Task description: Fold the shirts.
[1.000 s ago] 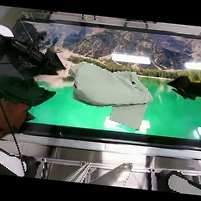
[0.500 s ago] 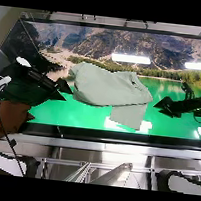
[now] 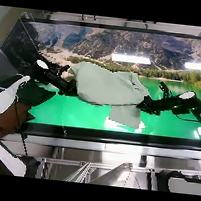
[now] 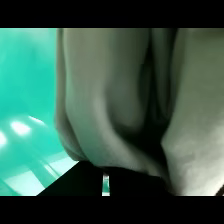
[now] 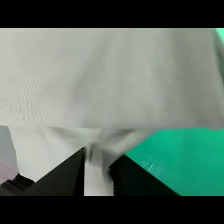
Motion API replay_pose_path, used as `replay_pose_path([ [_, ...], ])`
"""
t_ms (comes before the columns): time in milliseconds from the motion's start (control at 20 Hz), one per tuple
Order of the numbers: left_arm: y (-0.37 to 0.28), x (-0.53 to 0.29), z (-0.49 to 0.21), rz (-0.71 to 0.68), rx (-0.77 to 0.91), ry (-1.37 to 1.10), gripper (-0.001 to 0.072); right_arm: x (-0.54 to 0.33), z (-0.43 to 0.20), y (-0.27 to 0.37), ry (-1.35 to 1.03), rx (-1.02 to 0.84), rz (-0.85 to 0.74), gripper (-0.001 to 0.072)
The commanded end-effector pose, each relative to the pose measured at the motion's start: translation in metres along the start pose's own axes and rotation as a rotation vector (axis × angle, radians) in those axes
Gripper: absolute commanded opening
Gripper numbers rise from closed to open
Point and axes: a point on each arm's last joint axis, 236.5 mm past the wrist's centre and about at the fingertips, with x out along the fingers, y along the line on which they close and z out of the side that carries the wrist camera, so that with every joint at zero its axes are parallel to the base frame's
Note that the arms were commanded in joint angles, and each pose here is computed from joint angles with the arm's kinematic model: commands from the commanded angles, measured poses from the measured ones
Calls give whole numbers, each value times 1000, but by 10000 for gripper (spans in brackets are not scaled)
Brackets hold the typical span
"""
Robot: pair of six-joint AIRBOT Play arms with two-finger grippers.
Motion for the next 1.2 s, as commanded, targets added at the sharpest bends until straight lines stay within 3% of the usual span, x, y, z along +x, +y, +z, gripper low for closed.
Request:
replay_pose_path([
  [0, -12, -2, 2, -25, 37, 73, 1, 4, 3, 25, -15, -25, 96, 19],
  [200, -39, -31, -19, -60, 95, 137, 1, -6, -13, 42, 41, -94, 150, 13],
  [350, -89, -74, -33, -85, 202, 77, 2, -53, -8, 89, -36, -167, 278, 13],
  [500, -169, -134, -63, -184, 381, -40, 2, -157, 6, 175, -280, -322, 500, 13],
  [650, -246, -208, -103, -234, 583, -232, 3, -281, -9, 252, -600, -543, 598, 12],
  [800, -320, -289, -154, -226, 828, -487, 23, -397, -55, 313, -997, -821, 488, 13],
  [950, -362, -354, -185, -141, 966, -773, 28, -472, -97, 344, -1339, -966, 278, 12],
  [1150, -362, -363, -183, -122, 981, -787, 29, -480, -85, 339, -1365, -962, 225, 13],
])
